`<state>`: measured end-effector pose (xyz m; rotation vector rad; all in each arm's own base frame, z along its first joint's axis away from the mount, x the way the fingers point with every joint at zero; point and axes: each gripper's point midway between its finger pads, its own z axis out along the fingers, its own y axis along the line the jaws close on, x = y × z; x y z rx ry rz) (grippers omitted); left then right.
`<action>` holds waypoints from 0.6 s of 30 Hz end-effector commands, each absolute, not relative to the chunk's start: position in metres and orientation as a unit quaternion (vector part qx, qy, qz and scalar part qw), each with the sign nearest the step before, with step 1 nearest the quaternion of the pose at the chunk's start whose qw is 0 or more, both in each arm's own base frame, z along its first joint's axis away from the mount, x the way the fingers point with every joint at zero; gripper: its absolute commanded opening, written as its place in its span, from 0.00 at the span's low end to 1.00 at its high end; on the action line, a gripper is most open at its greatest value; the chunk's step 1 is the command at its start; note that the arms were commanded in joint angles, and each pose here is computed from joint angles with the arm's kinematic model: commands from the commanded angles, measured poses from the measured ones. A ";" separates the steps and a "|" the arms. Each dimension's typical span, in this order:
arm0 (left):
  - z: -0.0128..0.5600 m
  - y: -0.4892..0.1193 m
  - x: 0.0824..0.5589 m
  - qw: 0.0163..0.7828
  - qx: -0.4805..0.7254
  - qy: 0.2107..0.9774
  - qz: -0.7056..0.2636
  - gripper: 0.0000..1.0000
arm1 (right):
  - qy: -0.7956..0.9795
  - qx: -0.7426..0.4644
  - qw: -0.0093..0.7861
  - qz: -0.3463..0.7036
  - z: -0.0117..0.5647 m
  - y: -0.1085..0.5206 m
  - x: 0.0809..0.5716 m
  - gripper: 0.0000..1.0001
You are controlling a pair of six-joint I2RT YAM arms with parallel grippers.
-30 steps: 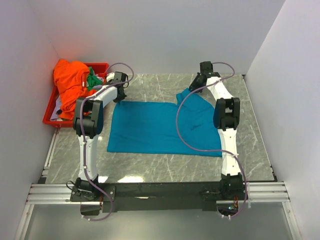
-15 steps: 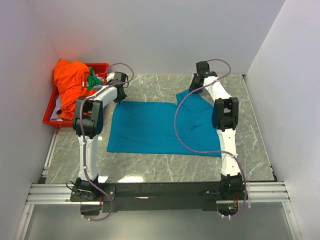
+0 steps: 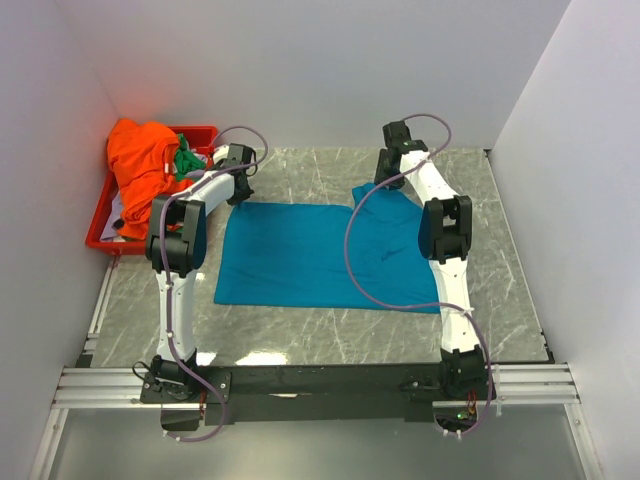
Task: Fold and stack the t-shirts
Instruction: Fold the tshirt
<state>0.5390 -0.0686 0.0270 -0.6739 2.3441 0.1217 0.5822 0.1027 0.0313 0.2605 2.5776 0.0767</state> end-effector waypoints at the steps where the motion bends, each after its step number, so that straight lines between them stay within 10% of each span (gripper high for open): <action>1: 0.033 -0.075 0.531 0.331 -0.250 0.909 0.031 0.15 | 0.947 0.086 0.311 0.001 0.067 0.095 0.590 0.45; 18: 0.028 -0.078 0.533 0.329 -0.246 0.911 0.025 0.16 | 0.957 0.006 0.288 -0.016 0.053 0.109 0.580 0.56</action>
